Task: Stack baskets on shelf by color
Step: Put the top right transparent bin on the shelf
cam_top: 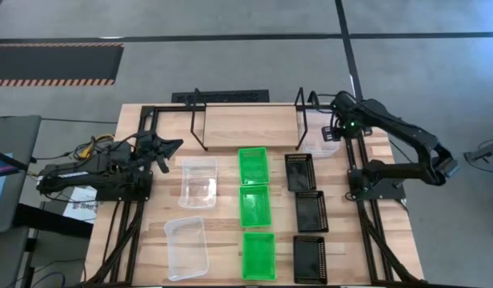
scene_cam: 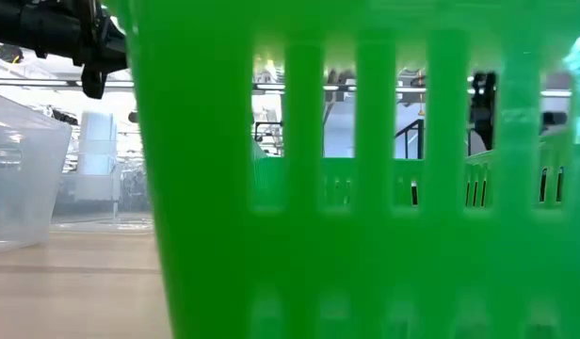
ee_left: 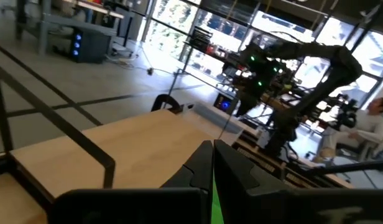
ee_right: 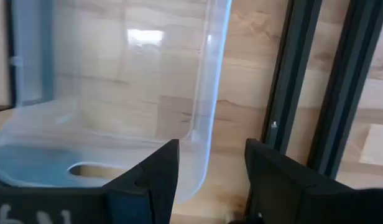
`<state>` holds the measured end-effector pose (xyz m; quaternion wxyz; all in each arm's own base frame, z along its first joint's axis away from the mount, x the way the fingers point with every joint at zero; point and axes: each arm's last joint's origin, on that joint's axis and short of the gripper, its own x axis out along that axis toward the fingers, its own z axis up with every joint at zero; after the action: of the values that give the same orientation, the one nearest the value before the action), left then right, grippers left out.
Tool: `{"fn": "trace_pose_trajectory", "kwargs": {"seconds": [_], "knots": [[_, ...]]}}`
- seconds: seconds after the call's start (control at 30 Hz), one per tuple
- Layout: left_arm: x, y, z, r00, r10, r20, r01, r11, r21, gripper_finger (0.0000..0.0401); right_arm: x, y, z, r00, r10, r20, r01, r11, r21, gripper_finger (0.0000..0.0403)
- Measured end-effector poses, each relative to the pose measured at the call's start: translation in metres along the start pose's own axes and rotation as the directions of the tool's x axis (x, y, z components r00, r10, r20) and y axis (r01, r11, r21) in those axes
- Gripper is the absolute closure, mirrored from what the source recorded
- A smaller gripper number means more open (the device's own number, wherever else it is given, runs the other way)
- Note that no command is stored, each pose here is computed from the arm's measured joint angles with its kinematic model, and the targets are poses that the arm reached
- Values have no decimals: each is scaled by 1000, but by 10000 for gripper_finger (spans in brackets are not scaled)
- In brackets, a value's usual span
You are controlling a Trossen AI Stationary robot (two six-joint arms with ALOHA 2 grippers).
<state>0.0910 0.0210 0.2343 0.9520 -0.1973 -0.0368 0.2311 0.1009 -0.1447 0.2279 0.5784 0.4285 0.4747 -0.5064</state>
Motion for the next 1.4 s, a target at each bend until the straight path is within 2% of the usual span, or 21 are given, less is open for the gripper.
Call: {"fn": "trace_pose_trajectory", "kwargs": {"seconds": [0.23, 0.57, 0.97, 1.03, 1.1, 1.23, 1.27, 1.4], "knots": [[0, 1, -1, 1000, 30, 3, -30, 999, 11, 401, 14, -8, -2, 1000, -13, -11, 13, 1000, -18, 199], [0, 4, -7, 997, 59, -59, -58, 998, 31, 401, 16, -3, 7, 998, 22, 63, -21, 1000, -14, 199], [0, 4, -7, 996, 60, -62, -59, 998, 30, 401, 55, 8, 22, 997, -42, -65, 38, 997, -70, 203], [0, 4, -7, 996, 60, -62, -59, 998, 30, 401, 61, 8, 23, 993, -59, -99, 52, 996, -75, 218], [0, 4, -7, 996, 60, -62, -59, 998, 30, 401, 66, 8, 22, 988, -77, -134, 67, 995, -80, 250], [0, 4, -7, 996, 60, -62, -59, 998, 14, 401, 68, 7, 19, 977, -105, -184, 89, 991, -95, 366], [0, 4, -7, 996, 59, -62, -59, 998, 13, 401, 68, 6, 19, 977, -106, -183, 89, 991, -99, 382], [0, 4, -7, 996, 53, -66, -52, 999, 13, 401, 53, 4, 18, 987, -83, -136, 69, 993, -99, 395]]}}
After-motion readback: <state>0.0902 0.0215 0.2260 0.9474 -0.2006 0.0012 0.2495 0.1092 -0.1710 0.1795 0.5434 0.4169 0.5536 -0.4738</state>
